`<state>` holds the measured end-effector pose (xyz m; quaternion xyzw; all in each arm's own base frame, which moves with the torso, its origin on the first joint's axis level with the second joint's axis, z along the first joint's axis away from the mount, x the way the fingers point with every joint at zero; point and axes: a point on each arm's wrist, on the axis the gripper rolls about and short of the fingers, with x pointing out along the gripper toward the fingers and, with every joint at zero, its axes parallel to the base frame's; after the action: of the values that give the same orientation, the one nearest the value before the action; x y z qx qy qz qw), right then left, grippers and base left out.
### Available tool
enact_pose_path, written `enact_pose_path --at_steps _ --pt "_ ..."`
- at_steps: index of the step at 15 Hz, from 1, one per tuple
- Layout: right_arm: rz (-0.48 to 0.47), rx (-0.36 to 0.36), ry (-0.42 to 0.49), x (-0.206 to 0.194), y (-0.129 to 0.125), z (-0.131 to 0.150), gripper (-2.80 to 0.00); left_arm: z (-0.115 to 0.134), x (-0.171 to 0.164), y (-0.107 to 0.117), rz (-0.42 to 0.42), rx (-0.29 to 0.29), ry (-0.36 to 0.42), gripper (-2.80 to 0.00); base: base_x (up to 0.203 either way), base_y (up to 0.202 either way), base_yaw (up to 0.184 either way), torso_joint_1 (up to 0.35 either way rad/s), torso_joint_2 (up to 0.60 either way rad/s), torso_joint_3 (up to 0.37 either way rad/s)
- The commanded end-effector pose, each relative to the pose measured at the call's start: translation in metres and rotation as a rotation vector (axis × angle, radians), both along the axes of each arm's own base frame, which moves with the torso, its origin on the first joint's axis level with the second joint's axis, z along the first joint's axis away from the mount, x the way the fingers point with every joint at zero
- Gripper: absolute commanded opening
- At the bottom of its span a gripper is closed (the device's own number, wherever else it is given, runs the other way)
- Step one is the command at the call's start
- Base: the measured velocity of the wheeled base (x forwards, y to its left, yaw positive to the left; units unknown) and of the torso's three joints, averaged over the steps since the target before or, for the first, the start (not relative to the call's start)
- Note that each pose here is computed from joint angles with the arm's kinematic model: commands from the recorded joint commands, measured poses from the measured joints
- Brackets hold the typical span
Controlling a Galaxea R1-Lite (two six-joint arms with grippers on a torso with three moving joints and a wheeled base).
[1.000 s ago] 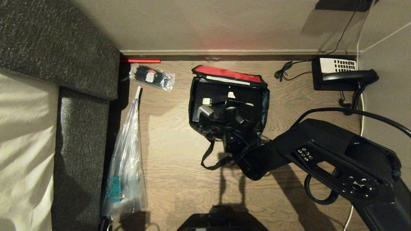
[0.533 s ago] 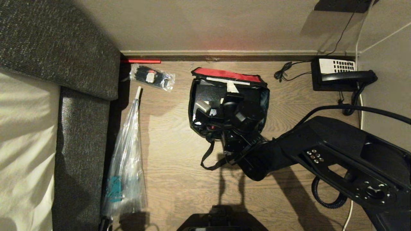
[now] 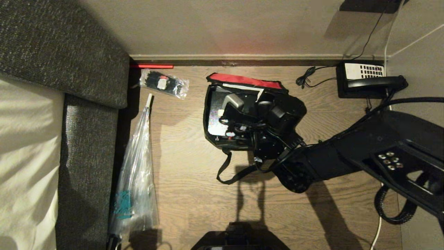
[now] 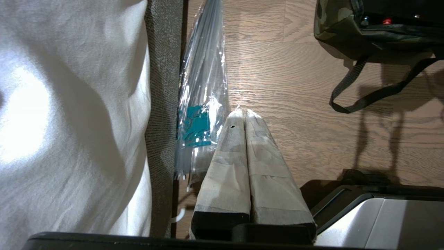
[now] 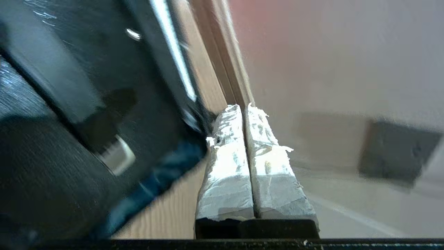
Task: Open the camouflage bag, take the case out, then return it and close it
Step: Place the black box back, then close the top of the storage box
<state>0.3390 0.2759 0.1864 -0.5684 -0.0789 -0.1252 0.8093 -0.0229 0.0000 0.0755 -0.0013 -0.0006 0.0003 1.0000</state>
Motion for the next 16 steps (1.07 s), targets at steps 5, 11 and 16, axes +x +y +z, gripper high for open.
enact_pose_path --at_steps 5,11,16 --pt "-0.073 0.348 -0.036 -0.066 -0.065 0.077 -2.8 0.0 0.0 0.0 0.001 -0.001 0.003 -2.8 0.0 0.0 0.0 0.0 0.0 0.0" --pt "-0.262 0.702 0.245 -0.139 -0.18 0.068 -2.8 0.0 0.0 0.0 0.001 -0.001 0.0 -2.8 0.0 0.0 0.0 0.0 0.0 0.0" --pt "-0.137 1.292 0.623 -0.153 -0.205 0.06 -2.8 0.0 0.0 0.0 0.001 -0.001 0.001 -2.8 0.0 0.0 0.0 0.0 0.0 0.0"
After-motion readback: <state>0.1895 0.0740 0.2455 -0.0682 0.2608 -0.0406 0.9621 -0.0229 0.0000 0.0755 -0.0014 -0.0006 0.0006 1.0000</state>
